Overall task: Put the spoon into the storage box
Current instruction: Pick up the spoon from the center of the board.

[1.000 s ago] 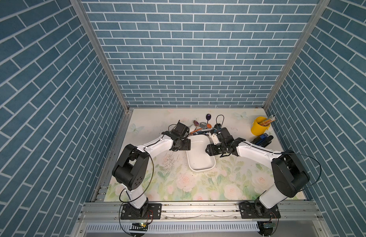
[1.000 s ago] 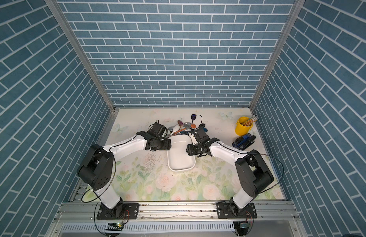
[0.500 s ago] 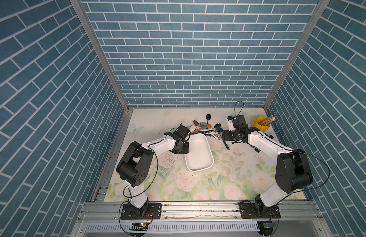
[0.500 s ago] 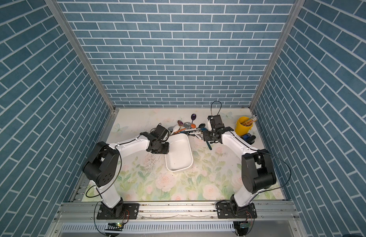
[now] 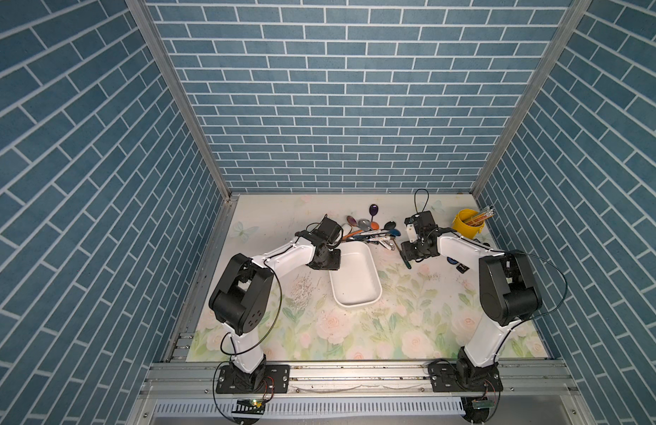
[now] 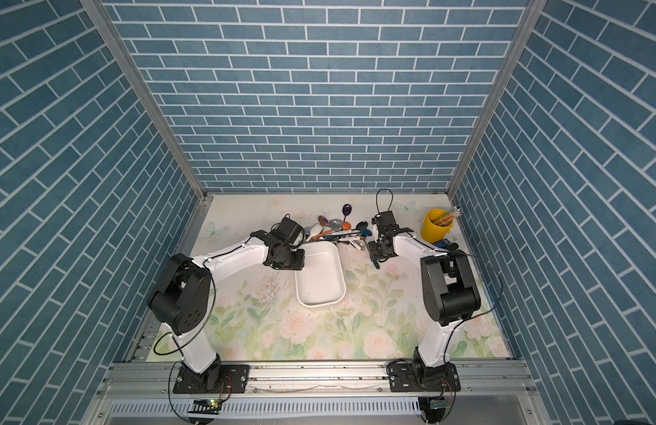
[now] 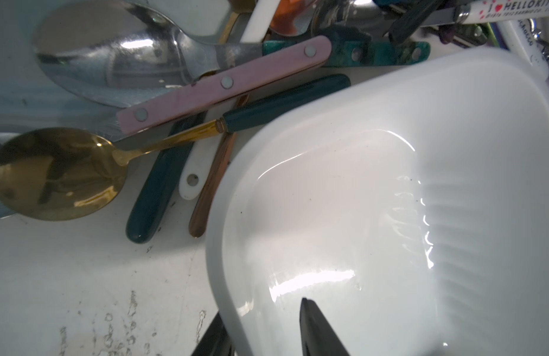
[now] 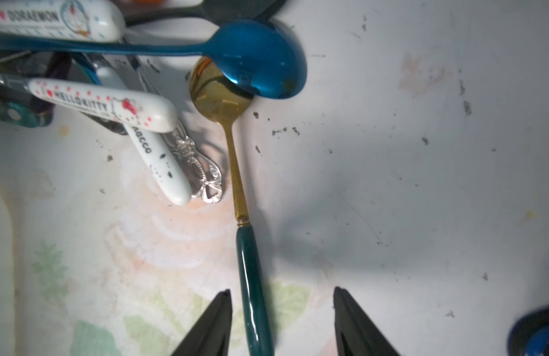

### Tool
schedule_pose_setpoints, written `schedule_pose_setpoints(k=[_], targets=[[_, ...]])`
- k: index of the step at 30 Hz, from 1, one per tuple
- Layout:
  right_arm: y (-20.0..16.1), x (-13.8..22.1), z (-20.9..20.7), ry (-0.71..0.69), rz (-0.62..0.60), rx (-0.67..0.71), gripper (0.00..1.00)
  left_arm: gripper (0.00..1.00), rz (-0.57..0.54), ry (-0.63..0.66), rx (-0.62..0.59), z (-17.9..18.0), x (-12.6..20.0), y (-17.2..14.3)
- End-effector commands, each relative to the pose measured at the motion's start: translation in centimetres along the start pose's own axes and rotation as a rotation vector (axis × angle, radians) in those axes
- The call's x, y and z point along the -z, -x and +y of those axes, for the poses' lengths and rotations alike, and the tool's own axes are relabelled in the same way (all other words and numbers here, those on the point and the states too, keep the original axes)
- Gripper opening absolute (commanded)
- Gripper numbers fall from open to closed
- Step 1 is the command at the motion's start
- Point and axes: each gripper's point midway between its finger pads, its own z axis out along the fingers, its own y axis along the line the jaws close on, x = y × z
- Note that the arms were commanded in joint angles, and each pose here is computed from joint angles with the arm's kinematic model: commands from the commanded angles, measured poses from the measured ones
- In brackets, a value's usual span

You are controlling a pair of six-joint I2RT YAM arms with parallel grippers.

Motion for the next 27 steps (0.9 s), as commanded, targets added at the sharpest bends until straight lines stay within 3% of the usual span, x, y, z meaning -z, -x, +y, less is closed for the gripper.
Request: schedule_pose_setpoints(k=[1, 10, 13, 27], targets=[[-0.9, -0.6, 0.0, 0.003, 0.050, 0.044, 0.53, 0.41, 0.021, -0.005, -0.018, -0.3, 0.3, -0.2], [-1.0, -1.8, 0.3, 0.015, 0.072, 0.057, 0.49, 0.45, 0.004, -0.007, -0.042, -0.6, 1.3, 0.5], [-1.3, -2.3, 0.3, 0.014, 0.090, 0.061, 0.46, 0.51, -0.011, -0.012, -0.052, -0.8, 1.6, 1.0], [-2.4, -2.9, 2.1, -0.006, 0.130, 0.142, 0.29, 0.65, -0.097, -0.023, -0.042, 0.5, 3.5, 2.2]])
